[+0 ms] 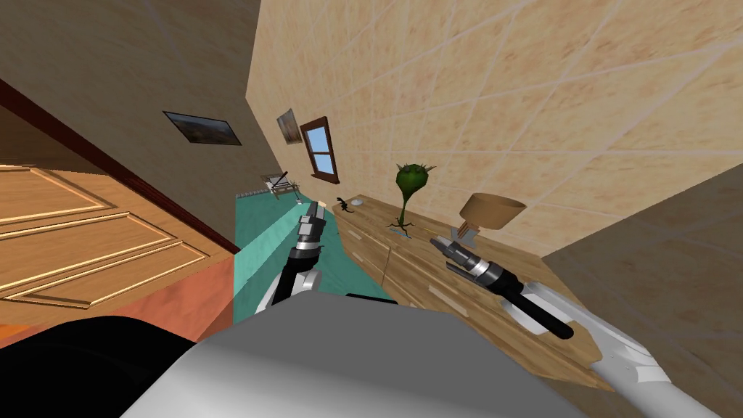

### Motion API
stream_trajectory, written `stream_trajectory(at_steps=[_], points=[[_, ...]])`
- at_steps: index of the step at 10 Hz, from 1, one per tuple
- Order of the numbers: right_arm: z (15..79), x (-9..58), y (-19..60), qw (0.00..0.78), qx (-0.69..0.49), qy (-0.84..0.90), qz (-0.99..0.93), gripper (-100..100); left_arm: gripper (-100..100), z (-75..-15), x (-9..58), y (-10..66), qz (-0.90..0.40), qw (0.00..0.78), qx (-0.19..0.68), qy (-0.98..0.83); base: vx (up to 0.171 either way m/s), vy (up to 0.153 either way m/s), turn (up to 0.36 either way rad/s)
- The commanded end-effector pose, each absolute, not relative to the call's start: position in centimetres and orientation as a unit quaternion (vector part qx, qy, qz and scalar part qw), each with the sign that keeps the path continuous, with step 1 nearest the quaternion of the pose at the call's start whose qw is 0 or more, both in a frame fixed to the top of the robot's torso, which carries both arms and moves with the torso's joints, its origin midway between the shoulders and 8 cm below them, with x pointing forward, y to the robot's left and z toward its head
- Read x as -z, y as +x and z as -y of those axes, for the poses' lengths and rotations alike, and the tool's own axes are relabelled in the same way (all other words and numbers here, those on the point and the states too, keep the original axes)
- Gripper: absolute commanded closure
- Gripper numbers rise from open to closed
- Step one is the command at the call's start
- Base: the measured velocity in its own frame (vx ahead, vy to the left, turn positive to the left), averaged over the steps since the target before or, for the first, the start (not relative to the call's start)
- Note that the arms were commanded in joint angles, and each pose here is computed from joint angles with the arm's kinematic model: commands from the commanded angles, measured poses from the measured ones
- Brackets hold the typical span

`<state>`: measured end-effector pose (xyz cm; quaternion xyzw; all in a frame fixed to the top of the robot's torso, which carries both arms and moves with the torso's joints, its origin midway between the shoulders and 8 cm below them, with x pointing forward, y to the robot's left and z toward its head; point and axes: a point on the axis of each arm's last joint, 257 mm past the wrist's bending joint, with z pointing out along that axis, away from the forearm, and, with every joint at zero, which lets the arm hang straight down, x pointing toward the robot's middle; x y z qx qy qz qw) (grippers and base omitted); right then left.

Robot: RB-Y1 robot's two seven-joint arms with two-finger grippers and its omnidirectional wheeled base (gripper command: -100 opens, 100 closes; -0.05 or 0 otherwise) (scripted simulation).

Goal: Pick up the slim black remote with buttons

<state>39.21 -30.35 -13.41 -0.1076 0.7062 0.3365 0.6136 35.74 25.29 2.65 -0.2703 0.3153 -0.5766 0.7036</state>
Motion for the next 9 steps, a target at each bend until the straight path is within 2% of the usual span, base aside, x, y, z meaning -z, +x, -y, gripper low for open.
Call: stream_trajectory(at_steps=[1,9], points=[[31.3,15.0,38.9,0.597,-0.316,-0.131,-0.726,-100,0,-25.3,-2.6,35.7,-0.315,0.704,0.577,-0.270,0.022,0.034,0.160],[37.2,20.5,37.4,0.508,-0.229,-0.225,-0.799,-100,0,-25.3,-2.6,35.7,-0.315,0.704,0.577,-0.270,0.006,0.025,0.125]])
